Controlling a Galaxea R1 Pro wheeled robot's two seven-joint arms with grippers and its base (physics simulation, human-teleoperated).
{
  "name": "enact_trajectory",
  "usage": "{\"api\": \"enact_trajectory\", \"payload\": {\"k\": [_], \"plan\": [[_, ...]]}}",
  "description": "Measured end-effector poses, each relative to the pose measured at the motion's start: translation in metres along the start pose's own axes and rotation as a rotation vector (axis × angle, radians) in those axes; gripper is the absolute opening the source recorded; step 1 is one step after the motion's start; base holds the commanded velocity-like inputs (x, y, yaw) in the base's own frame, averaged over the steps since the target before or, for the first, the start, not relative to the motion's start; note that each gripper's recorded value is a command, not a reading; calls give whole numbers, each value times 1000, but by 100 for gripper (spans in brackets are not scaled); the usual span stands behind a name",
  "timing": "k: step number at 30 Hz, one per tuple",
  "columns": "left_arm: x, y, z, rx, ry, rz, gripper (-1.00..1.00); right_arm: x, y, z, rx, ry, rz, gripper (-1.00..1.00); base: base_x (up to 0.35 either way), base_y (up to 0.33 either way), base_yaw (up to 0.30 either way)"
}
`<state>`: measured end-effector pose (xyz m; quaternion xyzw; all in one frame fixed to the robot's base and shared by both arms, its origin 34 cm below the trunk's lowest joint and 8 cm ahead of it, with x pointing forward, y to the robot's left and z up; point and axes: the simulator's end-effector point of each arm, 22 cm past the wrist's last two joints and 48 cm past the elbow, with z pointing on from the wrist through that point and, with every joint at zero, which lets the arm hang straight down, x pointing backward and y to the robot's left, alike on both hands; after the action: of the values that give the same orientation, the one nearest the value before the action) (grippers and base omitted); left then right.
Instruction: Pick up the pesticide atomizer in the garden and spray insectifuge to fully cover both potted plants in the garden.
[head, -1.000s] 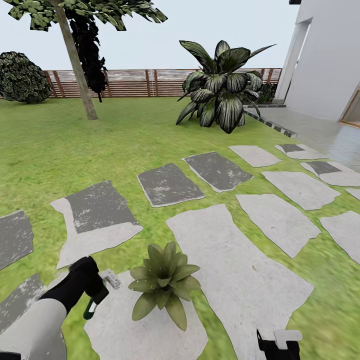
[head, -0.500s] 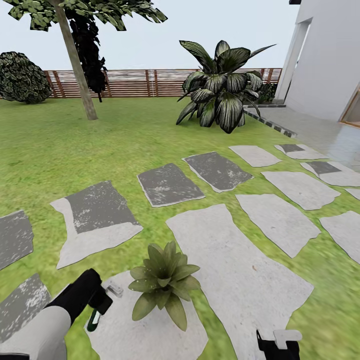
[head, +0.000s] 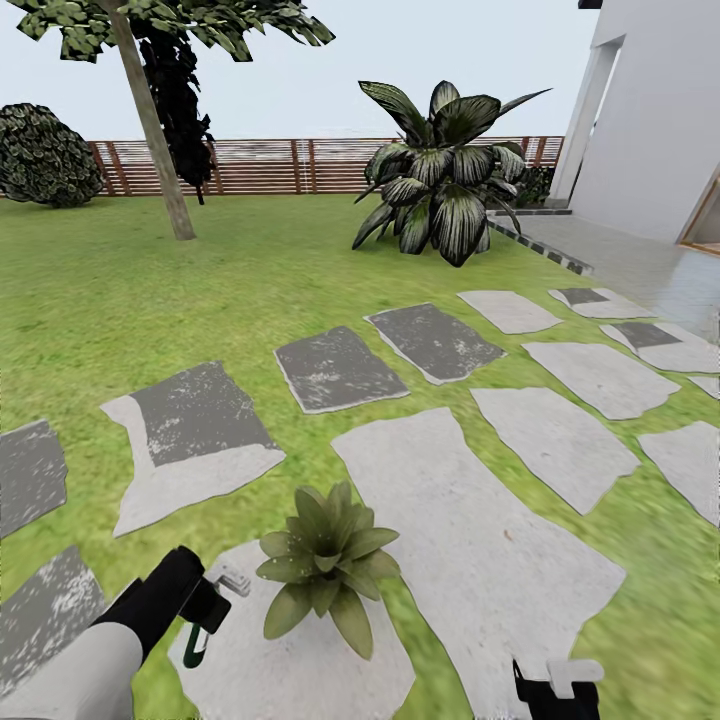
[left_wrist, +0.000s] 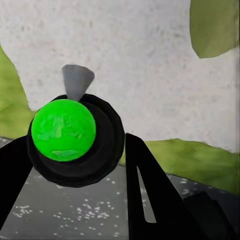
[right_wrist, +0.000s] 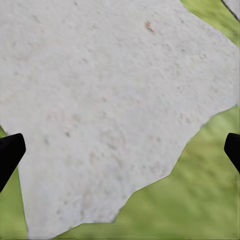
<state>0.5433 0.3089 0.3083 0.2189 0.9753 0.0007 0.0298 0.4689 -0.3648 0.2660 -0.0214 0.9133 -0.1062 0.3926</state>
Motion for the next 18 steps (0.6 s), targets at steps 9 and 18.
{"api": "enact_trajectory", "payload": {"k": [9,18], "plan": [[5,8,0,-11,6,-7,-100,0,1,0,-1,0,1,100,-220,-153,213],[4,6,0,-7,2,-16,-100,-1,1,0,0,-1,1,100,81,-75,276]]}}
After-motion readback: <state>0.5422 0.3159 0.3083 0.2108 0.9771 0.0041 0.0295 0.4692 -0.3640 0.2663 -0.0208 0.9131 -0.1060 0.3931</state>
